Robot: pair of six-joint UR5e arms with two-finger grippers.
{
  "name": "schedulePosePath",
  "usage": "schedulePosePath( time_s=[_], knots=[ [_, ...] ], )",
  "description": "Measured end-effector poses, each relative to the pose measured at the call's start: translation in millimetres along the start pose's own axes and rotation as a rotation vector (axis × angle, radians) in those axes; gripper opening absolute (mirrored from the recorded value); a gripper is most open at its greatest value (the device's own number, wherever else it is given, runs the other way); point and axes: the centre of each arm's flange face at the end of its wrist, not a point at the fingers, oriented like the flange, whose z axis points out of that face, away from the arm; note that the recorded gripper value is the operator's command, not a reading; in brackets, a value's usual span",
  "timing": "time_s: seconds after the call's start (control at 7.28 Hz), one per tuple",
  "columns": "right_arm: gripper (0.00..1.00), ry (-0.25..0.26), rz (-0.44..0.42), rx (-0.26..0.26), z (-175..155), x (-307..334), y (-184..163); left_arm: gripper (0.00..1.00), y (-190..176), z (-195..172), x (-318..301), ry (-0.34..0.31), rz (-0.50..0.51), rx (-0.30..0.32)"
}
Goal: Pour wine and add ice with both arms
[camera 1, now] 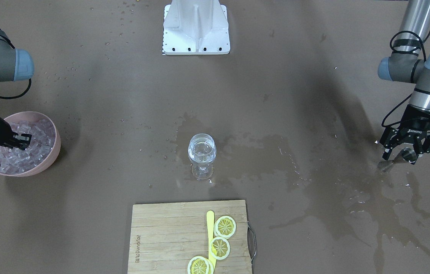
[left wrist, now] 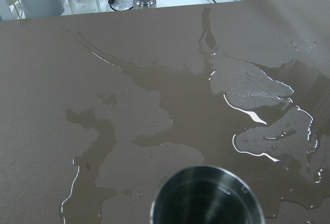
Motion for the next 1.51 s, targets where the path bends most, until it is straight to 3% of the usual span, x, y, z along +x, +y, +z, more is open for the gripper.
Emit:
schedulePosePath(
  time_s=[0.41,0.96,1.1,1.51],
  knots=[
    [0.26,-0.056,0.007,0.021,-30,1,2,0.9,6,0,-7,-0.007,0.003,0.019],
    [0.26,-0.068,0.026,0.059,-53,17,-5,0.9,19,5,-1,-0.005,0.019,0.055],
    [0.2,-0.07,0.026,0.071,-59,22,-7,0.9,23,7,4,-0.01,0.025,0.061],
    [0.18,-0.09,0.024,0.103,-79,25,-7,0.9,26,9,6,-0.014,0.033,0.064]
  ],
)
